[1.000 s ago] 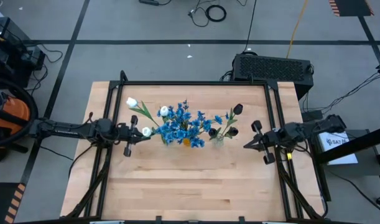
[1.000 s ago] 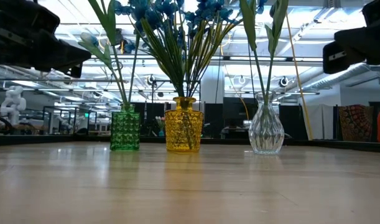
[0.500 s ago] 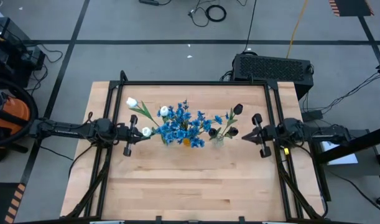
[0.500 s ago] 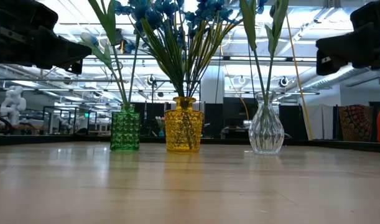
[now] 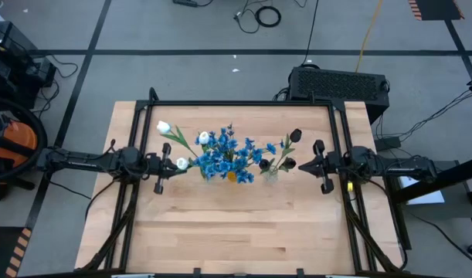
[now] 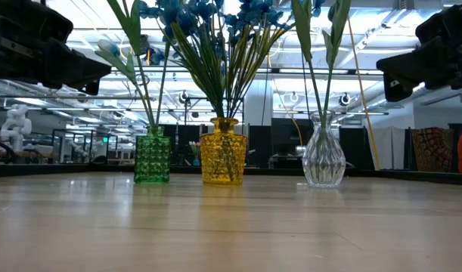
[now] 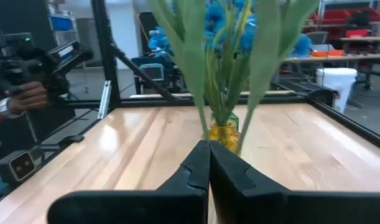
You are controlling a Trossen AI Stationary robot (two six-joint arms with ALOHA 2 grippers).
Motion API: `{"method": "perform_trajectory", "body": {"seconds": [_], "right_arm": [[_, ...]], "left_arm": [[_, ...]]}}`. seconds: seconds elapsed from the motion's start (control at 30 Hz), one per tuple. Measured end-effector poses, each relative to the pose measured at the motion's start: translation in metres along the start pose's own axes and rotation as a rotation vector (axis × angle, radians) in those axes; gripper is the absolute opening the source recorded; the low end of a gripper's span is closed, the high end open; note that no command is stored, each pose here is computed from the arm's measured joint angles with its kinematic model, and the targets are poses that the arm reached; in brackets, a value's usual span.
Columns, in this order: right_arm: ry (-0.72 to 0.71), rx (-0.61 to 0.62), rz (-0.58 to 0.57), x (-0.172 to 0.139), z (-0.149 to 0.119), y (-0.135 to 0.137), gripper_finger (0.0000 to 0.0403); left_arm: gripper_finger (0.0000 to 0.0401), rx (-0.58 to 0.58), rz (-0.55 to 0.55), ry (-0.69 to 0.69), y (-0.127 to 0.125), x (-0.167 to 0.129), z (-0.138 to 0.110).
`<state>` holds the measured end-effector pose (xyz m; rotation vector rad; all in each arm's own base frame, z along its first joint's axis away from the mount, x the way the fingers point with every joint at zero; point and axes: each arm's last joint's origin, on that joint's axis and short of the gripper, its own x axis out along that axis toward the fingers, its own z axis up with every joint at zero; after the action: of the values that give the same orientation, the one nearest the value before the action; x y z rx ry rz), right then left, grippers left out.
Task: Sort flowers into vase by color
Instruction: Return to Home Position
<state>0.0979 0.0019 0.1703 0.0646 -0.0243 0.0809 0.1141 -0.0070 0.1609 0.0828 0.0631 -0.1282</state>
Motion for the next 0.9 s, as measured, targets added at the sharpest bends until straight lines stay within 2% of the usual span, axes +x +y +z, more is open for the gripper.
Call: {"method": "perform_trajectory", "body": {"seconds": [0.9], "right_arm": [[0.007,0.001,-0.015,0.0,-0.0007,-0.0004,0.0]], "left_arm": [[0.0002,0.012,0.092,0.021,0.009,-0.0045,-0.0025]]}}
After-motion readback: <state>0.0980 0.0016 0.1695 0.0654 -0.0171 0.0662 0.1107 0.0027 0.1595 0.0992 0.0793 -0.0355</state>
